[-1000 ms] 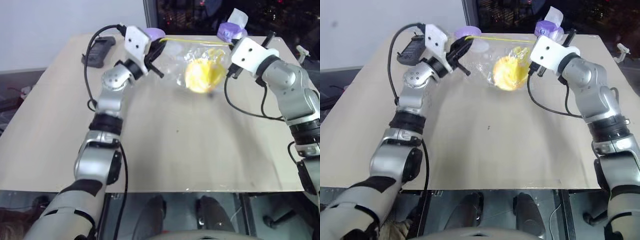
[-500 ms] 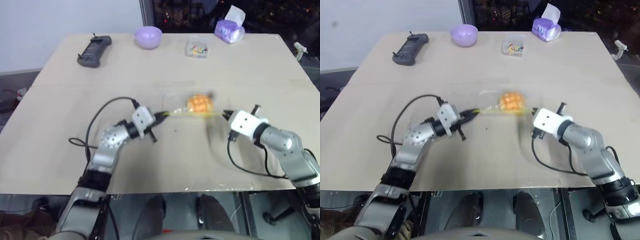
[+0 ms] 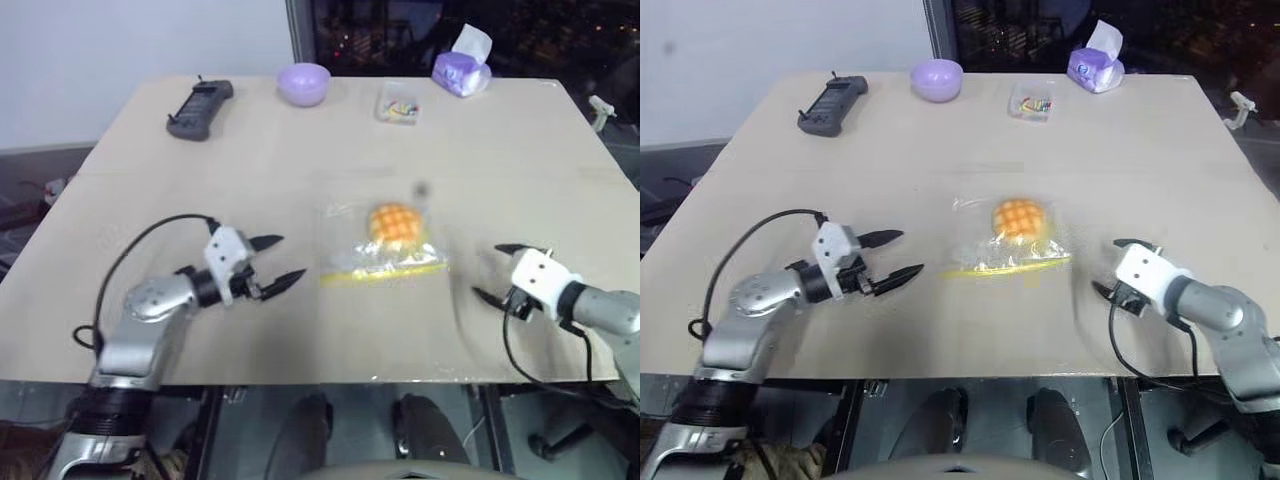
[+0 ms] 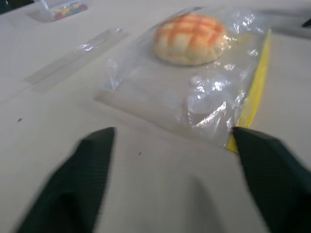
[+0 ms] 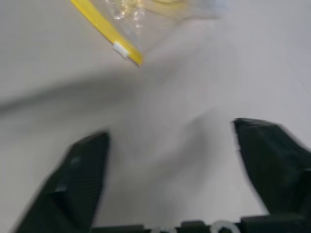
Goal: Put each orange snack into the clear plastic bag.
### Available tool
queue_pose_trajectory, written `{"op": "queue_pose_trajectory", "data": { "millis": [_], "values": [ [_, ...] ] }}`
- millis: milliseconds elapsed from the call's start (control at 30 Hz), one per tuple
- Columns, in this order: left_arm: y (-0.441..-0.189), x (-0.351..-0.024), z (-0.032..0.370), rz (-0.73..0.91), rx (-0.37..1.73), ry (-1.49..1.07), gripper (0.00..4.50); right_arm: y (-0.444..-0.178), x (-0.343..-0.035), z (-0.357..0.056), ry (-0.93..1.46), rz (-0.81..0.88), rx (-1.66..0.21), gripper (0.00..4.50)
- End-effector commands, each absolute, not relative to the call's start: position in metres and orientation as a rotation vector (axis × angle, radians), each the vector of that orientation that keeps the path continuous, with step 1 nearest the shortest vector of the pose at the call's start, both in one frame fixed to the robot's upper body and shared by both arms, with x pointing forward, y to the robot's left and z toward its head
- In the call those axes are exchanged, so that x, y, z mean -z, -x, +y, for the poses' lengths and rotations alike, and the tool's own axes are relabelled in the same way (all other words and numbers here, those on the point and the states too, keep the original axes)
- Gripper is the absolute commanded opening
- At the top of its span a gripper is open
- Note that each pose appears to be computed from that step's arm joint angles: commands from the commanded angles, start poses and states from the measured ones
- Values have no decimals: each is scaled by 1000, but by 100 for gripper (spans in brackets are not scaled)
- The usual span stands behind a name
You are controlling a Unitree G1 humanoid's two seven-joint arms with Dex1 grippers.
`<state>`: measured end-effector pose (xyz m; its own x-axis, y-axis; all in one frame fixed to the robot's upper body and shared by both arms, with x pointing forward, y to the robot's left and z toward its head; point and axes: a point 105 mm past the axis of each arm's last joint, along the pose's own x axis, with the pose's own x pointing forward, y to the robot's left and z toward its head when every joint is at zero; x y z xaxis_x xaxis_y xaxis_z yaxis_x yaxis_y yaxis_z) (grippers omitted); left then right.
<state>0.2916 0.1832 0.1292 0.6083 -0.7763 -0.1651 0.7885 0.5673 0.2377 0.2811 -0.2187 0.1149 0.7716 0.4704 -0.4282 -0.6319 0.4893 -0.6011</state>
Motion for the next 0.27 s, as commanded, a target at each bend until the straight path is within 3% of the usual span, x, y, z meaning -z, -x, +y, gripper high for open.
{"op": "queue_pose_trajectory", "data": {
  "millis": [33,267],
  "values": [
    [-274,-148,201,59,924,-215,442,-262,-141,-224,666,167,-697,450],
    [-257,-162,226,118,909,-213,442,-242,-170,-218,550,122,-724,450]
  ]
}}
